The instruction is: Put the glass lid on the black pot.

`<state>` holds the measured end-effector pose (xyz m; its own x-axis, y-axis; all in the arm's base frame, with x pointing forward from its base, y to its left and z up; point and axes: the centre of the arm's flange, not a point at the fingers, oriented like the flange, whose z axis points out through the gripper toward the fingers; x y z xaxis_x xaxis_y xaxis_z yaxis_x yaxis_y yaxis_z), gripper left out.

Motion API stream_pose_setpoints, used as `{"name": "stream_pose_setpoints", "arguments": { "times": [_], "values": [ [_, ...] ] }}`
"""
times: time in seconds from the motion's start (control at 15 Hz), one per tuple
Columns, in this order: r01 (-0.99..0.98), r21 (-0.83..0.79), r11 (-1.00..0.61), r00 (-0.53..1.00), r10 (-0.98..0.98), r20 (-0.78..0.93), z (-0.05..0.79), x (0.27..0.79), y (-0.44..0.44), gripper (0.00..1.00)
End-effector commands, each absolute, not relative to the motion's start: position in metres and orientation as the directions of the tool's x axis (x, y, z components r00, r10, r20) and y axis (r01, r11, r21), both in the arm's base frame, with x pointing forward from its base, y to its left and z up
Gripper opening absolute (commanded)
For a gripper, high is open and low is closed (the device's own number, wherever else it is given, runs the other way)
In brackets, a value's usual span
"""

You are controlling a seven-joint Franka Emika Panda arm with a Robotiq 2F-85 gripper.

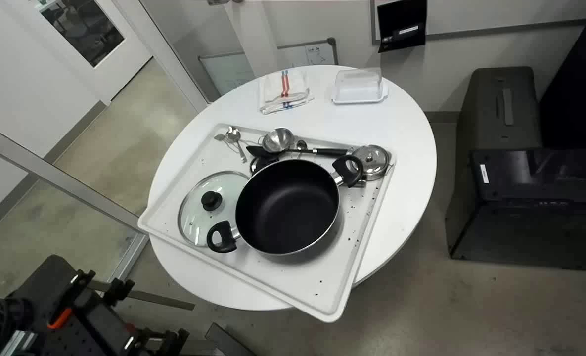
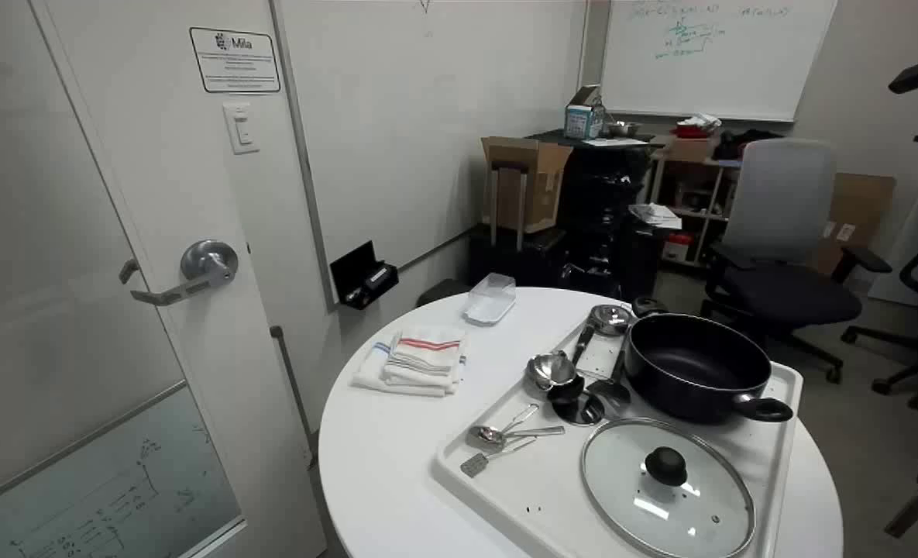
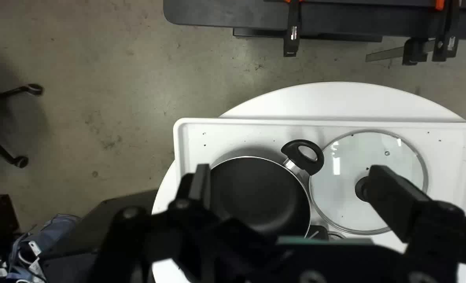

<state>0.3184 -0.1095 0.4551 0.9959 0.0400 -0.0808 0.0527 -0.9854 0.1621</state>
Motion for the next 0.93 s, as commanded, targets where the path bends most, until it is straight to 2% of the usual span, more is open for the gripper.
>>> {"name": "stream_pose_setpoints", "arguments": {
  "times": [0.0,0.87],
  "values": [
    [0.053,0.162,-0.985,0.996,0.040,-0.081,0.4551,0.3184,-0.1095,1.00],
    [0.071,0.160,-0.985,0.994,0.057,-0.090,0.4534,0.3222,-0.1073,1.00]
  ]
}}
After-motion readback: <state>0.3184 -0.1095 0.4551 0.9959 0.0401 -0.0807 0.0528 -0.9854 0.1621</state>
